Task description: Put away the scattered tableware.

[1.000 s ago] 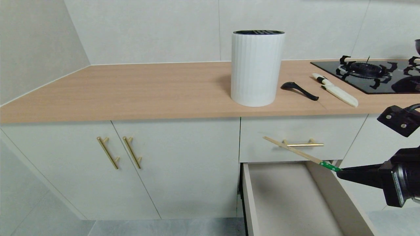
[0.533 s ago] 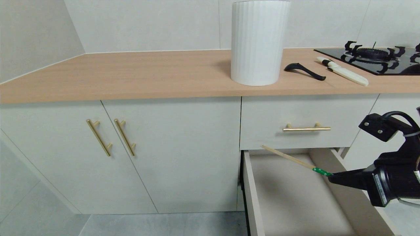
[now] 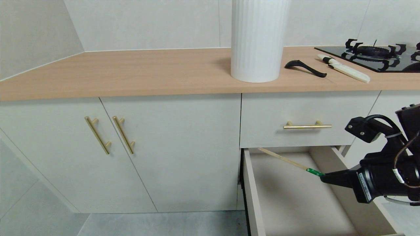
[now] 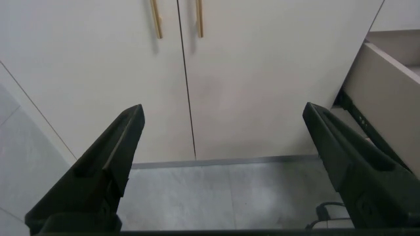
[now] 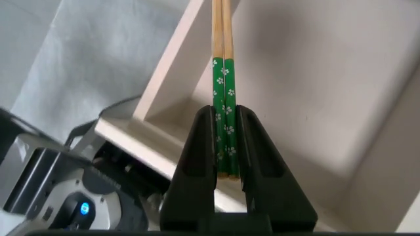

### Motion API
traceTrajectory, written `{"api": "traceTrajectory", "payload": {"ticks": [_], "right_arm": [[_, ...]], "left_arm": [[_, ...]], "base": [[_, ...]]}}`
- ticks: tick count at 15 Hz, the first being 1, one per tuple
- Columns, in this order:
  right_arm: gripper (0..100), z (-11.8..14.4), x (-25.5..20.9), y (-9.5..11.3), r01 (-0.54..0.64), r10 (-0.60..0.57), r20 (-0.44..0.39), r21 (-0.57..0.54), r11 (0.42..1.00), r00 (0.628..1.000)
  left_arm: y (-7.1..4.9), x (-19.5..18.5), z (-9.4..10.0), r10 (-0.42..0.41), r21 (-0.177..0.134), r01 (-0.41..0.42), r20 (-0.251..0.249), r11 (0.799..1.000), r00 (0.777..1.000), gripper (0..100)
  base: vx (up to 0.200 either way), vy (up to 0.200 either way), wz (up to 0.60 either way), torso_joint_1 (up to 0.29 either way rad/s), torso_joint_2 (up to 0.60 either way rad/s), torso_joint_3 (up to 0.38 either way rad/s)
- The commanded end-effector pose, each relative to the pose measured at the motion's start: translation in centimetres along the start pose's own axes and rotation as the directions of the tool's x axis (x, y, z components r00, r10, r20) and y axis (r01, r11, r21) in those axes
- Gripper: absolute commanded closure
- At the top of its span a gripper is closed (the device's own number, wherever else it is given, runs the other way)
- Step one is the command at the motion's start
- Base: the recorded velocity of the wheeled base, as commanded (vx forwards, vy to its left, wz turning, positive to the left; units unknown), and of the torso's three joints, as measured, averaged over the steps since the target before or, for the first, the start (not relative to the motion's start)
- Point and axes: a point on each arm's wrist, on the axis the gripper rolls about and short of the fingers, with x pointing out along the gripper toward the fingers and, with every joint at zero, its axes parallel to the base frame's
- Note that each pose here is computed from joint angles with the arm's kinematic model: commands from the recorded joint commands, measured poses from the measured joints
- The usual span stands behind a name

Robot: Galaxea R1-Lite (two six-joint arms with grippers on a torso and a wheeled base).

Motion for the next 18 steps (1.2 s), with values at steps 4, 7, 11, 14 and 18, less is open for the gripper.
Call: {"api": "traceTrajectory", "payload": {"ticks": [4,7,11,14,18], "right_arm": [[100,-0.4,5.2,-1.2,0.124,-0.121,-0.153,0.015,0.992,0.981],[100,-0.1,9.3,-1.8,0.152,-0.138,-0.154,0.082,0.985,0.978],[100,-0.8,16.0,-3.1,0.277,-0.257,-0.116,0.219,0.936,0.959],[100,-1.4,19.3,-2.6,0.32,-0.31,-0.08,0.259,0.911,0.947],[100,-2.1,21.1,-2.7,0.351,-0.334,-0.107,0.271,0.896,0.936]], "left_arm": [[0.0,0.0,0.0,0.001,0.0,-0.001,0.002,1.0,1.0,0],[0.0,0.0,0.0,0.001,-0.002,-0.001,0.0,1.0,1.0,0],[0.0,0.0,0.0,0.001,0.0,-0.001,0.0,1.0,1.0,0],[0.0,0.0,0.0,0.001,-0.002,-0.001,0.0,1.0,1.0,0],[0.0,0.0,0.0,0.001,0.0,-0.001,0.0,1.0,1.0,0]], "base": [[0.0,0.0,0.0,0.0,0.0,0.0],[0.0,0.0,0.0,0.0,0.0,0.0],[0.0,0.0,0.0,0.0,0.0,0.0],[0.0,0.0,0.0,0.0,0.0,0.0],[0.0,0.0,0.0,0.0,0.0,0.0]]}}
